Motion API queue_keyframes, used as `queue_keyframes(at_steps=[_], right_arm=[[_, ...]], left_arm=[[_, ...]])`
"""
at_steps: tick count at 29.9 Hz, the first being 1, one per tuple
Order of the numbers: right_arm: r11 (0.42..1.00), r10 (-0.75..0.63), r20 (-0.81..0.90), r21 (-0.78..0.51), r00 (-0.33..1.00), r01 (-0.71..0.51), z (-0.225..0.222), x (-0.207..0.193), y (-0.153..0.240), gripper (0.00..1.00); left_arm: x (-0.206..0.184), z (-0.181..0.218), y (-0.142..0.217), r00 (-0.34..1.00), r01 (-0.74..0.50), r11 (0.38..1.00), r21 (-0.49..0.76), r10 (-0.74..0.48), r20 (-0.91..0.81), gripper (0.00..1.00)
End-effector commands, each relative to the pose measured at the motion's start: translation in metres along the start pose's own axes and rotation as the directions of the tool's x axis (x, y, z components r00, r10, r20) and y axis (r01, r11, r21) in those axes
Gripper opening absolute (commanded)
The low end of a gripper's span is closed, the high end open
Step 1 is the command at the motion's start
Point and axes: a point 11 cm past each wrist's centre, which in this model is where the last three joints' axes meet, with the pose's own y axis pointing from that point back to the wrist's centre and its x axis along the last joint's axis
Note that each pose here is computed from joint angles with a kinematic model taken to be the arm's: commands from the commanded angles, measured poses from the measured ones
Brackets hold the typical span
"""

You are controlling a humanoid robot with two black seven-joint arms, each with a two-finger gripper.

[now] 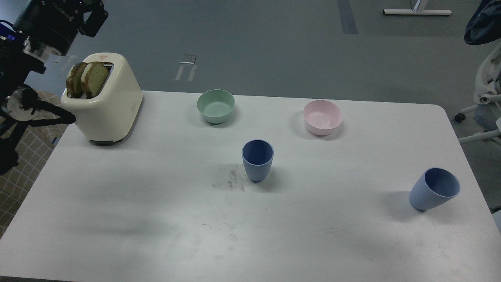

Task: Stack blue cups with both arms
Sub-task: 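Release the cup and retract the left arm away from the table, then reach the right gripper to the other blue cup and grasp it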

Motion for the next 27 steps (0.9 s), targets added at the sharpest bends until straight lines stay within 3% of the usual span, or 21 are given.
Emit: queue_keyframes(at_steps=[1,7,12,23,27], right_arm=[[0.994,-0.090,-0.202,-0.078,0.975,0.076,-0.013,-0.004,0.010,0.98],[0.939,-0.309,-0.408,-0.275,0.859,0.207,0.017,-0.045,0.006,0.98],[0.859,-0.495,-0.599,-0.449,0.629,0.248,0.049,-0.084,0.025,0.99],[0.766,-0.598,-0.498,-0.585,0.628,0.266,0.108,-0.107,0.065,0.98],[0.759,-0.590,-0.480,-0.603,0.650,0.244,0.124,-0.109,0.072,0.97]], left_arm=[[0.031,-0.001,0.027,0.986,-0.138,0.990,-0.032,0.134,-0.102,0.97],[0.036,-0.017,0.037,0.978,-0.164,0.985,0.052,0.169,-0.118,0.97],[0.037,-0.021,0.042,0.977,-0.170,0.983,0.065,0.177,-0.119,0.97],[0.031,-0.025,0.041,0.978,-0.158,0.985,0.071,0.166,-0.128,0.97],[0.024,-0.030,0.037,0.975,-0.152,0.986,0.067,0.160,-0.151,0.97]])
